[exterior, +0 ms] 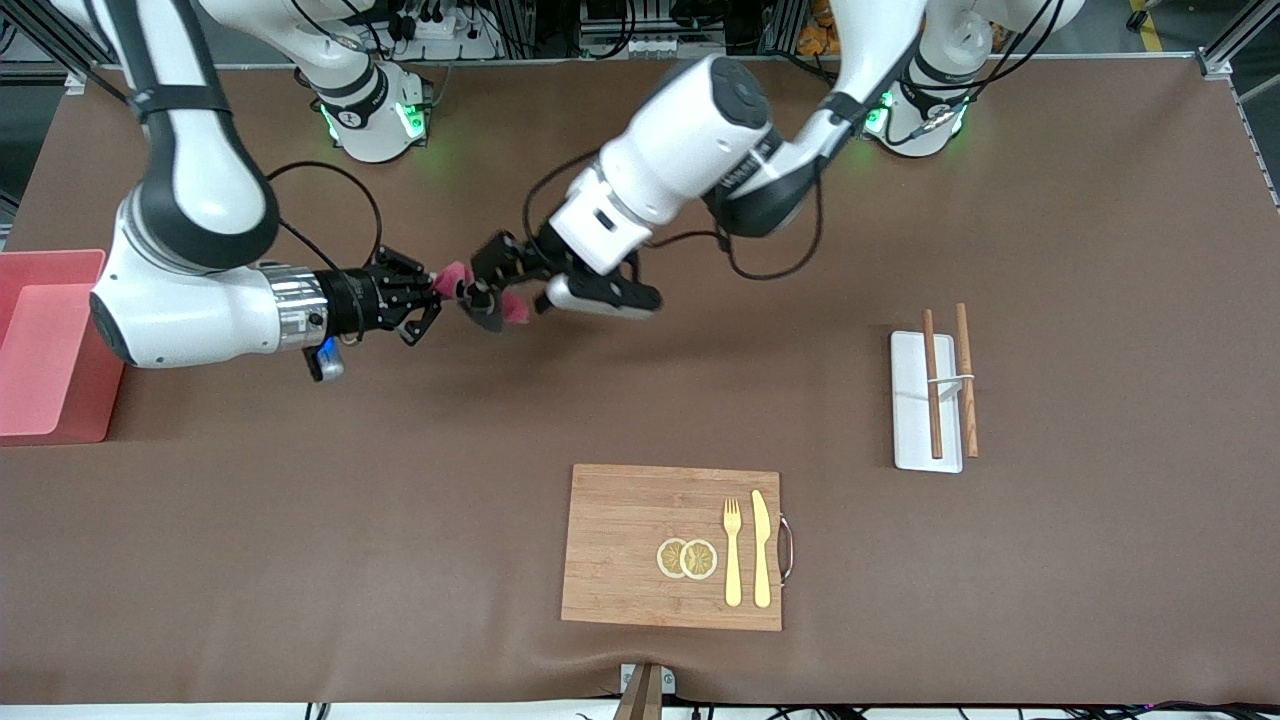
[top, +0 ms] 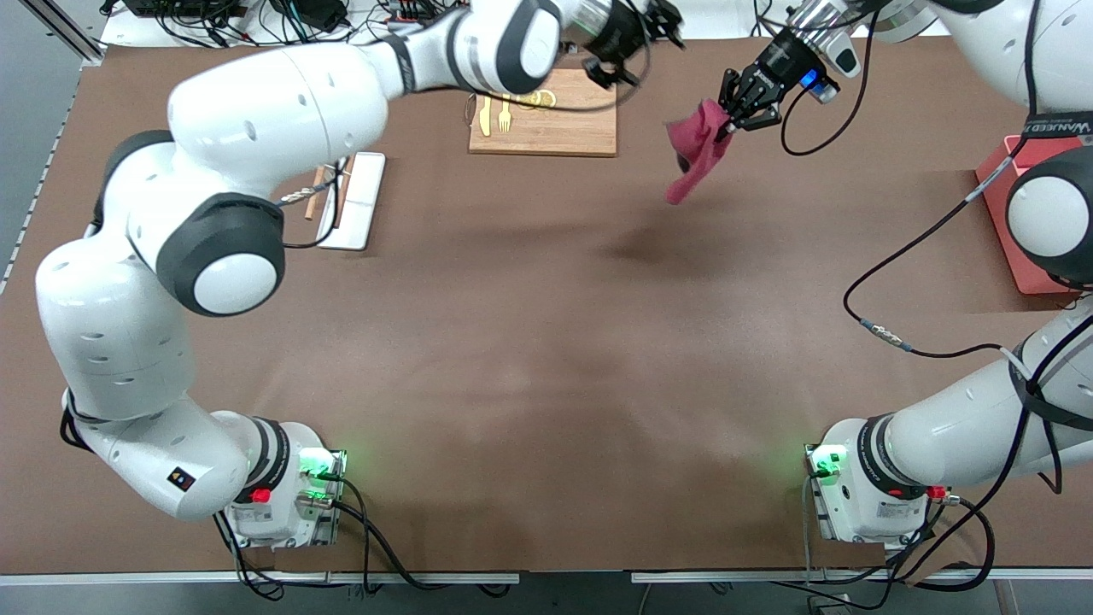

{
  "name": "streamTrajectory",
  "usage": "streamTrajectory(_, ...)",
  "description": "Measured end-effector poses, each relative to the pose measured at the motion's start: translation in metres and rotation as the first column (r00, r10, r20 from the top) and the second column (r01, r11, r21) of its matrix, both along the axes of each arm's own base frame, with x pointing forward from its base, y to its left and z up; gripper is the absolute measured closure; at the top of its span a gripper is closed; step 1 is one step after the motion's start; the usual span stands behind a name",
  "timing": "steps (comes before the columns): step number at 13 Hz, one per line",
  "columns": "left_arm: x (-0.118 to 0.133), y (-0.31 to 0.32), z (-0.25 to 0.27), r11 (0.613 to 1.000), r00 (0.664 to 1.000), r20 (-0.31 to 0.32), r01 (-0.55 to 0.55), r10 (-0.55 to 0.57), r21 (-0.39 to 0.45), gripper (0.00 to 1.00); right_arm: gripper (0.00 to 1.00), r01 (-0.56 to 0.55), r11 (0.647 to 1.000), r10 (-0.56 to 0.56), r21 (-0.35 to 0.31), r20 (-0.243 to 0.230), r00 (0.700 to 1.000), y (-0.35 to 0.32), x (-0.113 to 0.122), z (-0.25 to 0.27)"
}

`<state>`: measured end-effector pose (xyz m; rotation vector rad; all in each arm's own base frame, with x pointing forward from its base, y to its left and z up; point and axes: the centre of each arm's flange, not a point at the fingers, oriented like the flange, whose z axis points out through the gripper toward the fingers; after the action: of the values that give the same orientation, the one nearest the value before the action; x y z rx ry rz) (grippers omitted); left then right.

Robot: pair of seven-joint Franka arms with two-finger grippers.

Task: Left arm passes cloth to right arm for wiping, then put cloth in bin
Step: 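Carry the cloth with the right gripper while the left gripper withdraws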

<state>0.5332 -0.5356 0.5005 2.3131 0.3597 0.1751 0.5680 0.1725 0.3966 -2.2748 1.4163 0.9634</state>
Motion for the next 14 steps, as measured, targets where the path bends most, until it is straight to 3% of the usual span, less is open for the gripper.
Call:
streamTrajectory(2,0.034,0.045,0.010,0.999,0.999,-0.020,-0.046,0.047,0.029,0.00,0.94,-0.083,0.987,0.100,-0.135,0.121,0.988,0.017,0.002,-0.020)
streamTrajectory(3,0.049,0.070,0.016,0.996,0.998,-0.031,-0.058,0.060,0.063,0.00,0.94,-0.118,0.976,0.148,-0.181,0.159,0.976,0.030,-0.001,-0.033)
streamTrajectory(6,0.075,0.139,0.033,0.974,0.996,-0.047,-0.059,0.071,0.217,0.00,0.94,-0.160,0.958,0.220,-0.240,0.250,0.943,0.045,-0.010,-0.090)
streamTrajectory(9,0.086,0.191,0.029,0.929,0.996,-0.088,0.030,0.003,0.368,0.00,0.94,-0.253,0.928,0.336,-0.275,0.321,0.886,0.020,-0.023,-0.151)
streamTrajectory(11,0.092,0.241,0.034,0.893,0.988,-0.142,0.117,-0.061,0.434,0.00,0.94,-0.356,0.865,0.471,-0.353,0.328,0.819,-0.033,-0.017,-0.165)
streamTrajectory(13,0.099,0.303,0.051,0.864,0.981,-0.157,0.179,-0.117,0.470,0.00,0.94,-0.478,0.746,0.638,-0.463,0.292,0.713,-0.132,-0.003,-0.166)
streamTrajectory(14,0.101,0.335,0.060,0.854,0.978,-0.158,0.196,-0.135,0.482,0.00,0.94,-0.535,0.699,0.697,-0.475,0.285,0.658,-0.192,-0.002,-0.165)
